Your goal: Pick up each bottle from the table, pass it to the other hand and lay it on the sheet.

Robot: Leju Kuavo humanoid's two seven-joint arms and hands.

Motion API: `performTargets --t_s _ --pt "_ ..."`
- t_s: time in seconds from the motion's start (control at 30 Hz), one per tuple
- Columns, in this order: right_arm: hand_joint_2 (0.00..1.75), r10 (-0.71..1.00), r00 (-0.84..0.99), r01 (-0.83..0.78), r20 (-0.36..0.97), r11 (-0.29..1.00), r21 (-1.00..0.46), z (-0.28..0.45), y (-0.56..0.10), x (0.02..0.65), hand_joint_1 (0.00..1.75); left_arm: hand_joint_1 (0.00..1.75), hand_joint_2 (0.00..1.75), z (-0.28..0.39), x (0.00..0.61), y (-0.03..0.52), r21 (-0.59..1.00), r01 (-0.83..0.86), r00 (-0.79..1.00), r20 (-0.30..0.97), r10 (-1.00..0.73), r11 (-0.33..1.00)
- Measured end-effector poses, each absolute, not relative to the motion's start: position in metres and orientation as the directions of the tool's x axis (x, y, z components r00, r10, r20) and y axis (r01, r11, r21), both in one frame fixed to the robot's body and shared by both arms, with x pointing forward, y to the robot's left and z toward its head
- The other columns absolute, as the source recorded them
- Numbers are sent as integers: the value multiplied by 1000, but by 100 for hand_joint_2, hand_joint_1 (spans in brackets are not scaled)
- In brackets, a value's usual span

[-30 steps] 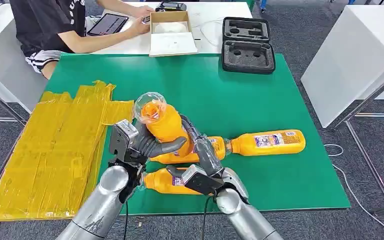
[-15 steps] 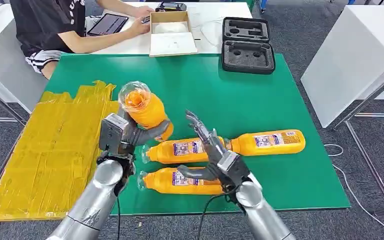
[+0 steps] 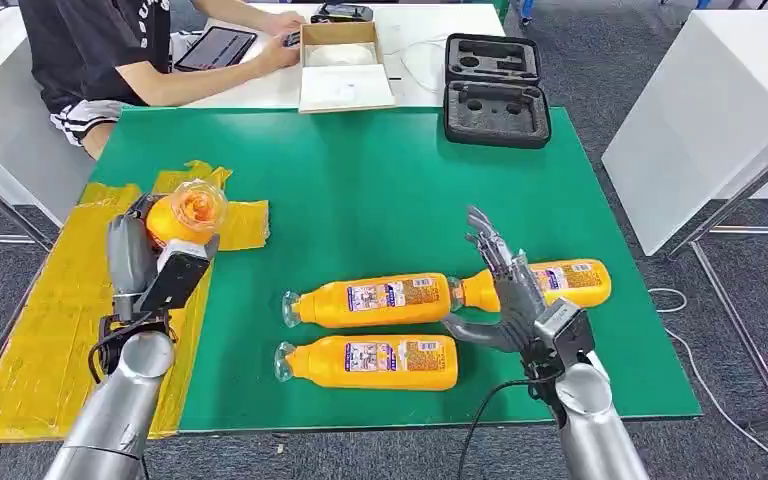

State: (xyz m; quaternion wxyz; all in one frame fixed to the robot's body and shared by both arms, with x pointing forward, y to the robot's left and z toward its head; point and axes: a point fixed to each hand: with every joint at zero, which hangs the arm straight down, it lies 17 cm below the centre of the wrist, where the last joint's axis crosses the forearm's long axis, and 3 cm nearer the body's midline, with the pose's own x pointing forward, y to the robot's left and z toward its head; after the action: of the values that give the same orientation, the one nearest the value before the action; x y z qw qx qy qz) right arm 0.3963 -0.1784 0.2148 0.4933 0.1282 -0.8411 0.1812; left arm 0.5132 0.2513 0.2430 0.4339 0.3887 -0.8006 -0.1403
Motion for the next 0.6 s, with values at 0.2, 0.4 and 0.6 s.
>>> performTargets --t_s 0.2,0.4,0.6 --pt "175 46 -475 -296 879 932 -208 212 -202 394 0 175 175 238 508 250 777 -605 -146 105 -984 173" --pt "175 100 -474 -222 875 948 -229 214 -234 391 0 175 175 191 518 297 863 -503 76 -1 -997 -39" --pt "175 128 -472 -187 872 953 -240 213 -252 388 0 175 175 166 518 298 884 -453 58 -102 -993 -117"
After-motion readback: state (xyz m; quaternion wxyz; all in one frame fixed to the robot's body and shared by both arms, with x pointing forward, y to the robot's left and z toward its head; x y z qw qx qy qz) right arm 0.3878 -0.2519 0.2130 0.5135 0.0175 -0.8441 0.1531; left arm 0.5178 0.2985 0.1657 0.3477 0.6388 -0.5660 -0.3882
